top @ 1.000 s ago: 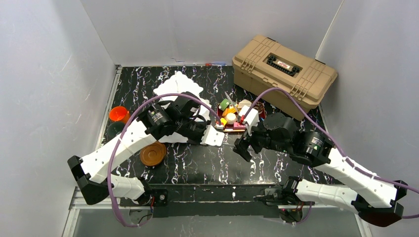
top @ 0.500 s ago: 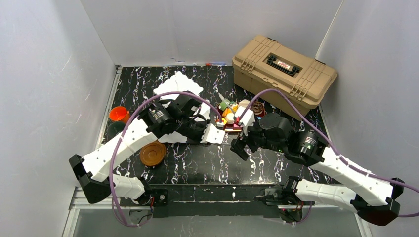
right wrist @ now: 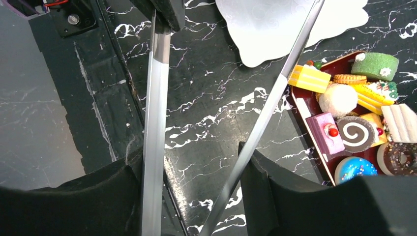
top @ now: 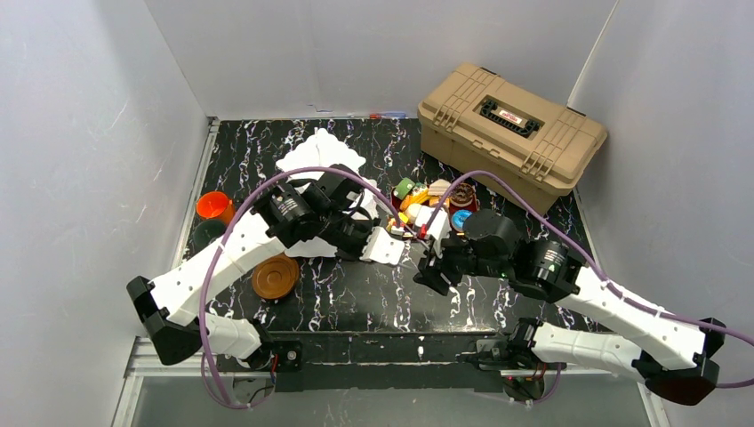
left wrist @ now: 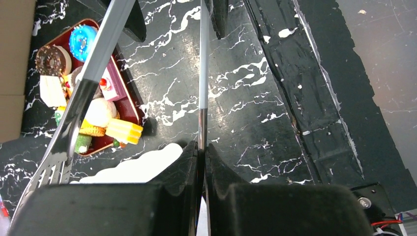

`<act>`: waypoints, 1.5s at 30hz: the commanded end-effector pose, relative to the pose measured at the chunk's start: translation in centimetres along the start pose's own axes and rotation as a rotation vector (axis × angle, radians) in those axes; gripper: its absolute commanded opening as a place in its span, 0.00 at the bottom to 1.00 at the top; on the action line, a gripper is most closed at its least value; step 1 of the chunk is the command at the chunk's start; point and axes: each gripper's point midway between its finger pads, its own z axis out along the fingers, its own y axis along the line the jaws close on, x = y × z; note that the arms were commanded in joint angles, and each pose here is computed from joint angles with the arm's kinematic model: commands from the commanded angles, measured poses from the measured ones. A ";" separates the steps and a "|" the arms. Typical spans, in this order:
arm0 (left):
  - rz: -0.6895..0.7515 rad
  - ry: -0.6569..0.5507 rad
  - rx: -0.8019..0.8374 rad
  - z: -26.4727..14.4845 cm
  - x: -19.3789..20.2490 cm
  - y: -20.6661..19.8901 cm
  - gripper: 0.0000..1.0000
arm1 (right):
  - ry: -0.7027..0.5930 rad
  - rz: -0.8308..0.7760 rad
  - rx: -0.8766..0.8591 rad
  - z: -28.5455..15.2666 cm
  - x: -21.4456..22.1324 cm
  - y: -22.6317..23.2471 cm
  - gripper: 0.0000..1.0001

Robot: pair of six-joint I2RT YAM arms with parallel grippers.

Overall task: Serve the afternoon tea
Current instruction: Adjust the clamp.

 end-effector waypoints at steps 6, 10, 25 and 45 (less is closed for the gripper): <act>0.154 -0.214 -0.091 0.1 -4.8 1.9 0.00 | -0.113 0.152 0.107 0.1 -2.7 -1.5 0.33; 0.255 -0.260 -0.216 -0.4 -5.3 3.1 0.00 | -0.073 0.247 0.171 0.6 -1.5 -2.3 0.28; 0.292 -0.288 -0.298 -1.1 -5.5 3.4 0.00 | -0.081 0.379 0.149 0.8 -1.5 -1.5 0.17; -0.279 -0.267 0.134 -0.4 -5.8 -3.4 0.00 | -0.109 0.061 0.119 -3.0 -3.0 -1.7 0.98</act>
